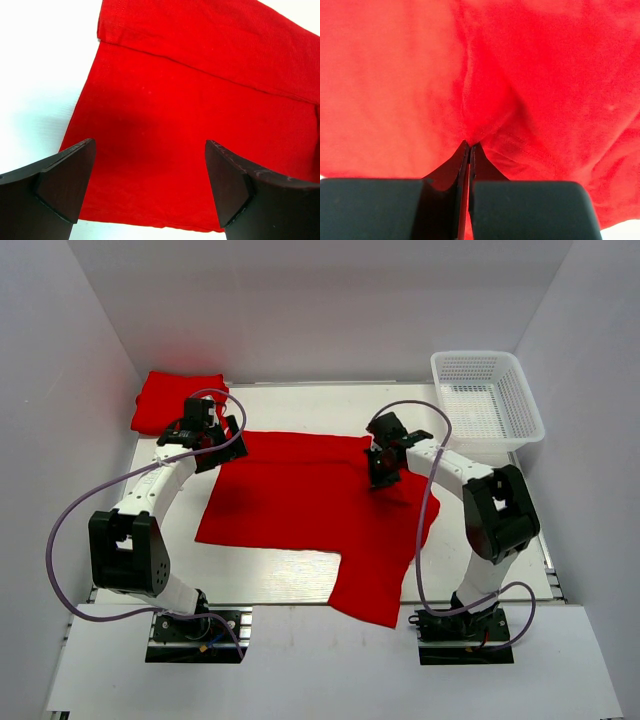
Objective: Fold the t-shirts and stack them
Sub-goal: Fold the flattened tshirt in 1/3 of the way
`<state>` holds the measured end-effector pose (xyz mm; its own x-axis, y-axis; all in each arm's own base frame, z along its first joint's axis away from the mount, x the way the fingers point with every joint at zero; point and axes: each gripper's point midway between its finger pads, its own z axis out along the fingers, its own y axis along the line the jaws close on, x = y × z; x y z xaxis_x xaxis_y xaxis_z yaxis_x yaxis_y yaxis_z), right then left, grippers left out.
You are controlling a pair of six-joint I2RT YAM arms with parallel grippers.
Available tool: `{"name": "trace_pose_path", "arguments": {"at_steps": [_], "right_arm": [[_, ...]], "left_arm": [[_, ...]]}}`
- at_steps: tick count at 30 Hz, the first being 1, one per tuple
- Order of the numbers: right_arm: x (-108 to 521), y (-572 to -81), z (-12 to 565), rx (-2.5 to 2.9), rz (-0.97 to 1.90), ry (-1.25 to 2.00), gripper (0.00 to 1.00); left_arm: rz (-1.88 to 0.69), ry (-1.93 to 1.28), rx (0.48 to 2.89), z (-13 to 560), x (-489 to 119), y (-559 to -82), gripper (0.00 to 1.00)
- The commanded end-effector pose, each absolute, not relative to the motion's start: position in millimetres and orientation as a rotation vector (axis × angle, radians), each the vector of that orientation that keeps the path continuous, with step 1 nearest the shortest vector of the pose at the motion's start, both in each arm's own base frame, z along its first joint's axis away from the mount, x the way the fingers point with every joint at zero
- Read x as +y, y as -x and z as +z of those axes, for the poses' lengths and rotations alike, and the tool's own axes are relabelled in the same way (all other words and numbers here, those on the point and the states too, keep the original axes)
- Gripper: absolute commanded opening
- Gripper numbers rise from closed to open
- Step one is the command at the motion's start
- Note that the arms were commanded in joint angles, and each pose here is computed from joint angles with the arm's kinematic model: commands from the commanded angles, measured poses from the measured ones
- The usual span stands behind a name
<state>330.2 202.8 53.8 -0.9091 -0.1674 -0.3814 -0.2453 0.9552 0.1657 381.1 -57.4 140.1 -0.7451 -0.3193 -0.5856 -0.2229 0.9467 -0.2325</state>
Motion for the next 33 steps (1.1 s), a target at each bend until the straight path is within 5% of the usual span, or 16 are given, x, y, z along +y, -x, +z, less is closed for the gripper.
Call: {"name": "trace_pose_path", "arguments": {"at_steps": [1, 15, 18, 20, 21, 33], "right_arm": [[221, -323, 77, 2.707, 0.481, 0.316, 0.0], [239, -311, 61, 2.79, 0.608, 0.366, 0.0], [241, -312, 61, 2.797, 0.608, 0.379, 0.15], [241, -314, 67, 2.777, 0.611, 0.399, 0.73], [240, -314, 70, 2.763, 0.606, 0.423, 0.9], [225, -365, 117, 2.591, 0.482, 0.302, 0.91]], "left_arm": [[-0.223, 0.361, 2.42, 147, -62, -387, 1.0], [-0.232, 0.359, 2.431, 143, -64, -387, 1.0], [-0.227, 0.361, 2.449, 139, -64, -385, 1.0], [-0.223, 0.35, 2.448, 141, -63, -386, 1.0], [-0.226, 0.349, 2.439, 145, -64, -388, 1.0], [-0.35, 0.271, 2.394, 153, -85, -426, 1.0]]}}
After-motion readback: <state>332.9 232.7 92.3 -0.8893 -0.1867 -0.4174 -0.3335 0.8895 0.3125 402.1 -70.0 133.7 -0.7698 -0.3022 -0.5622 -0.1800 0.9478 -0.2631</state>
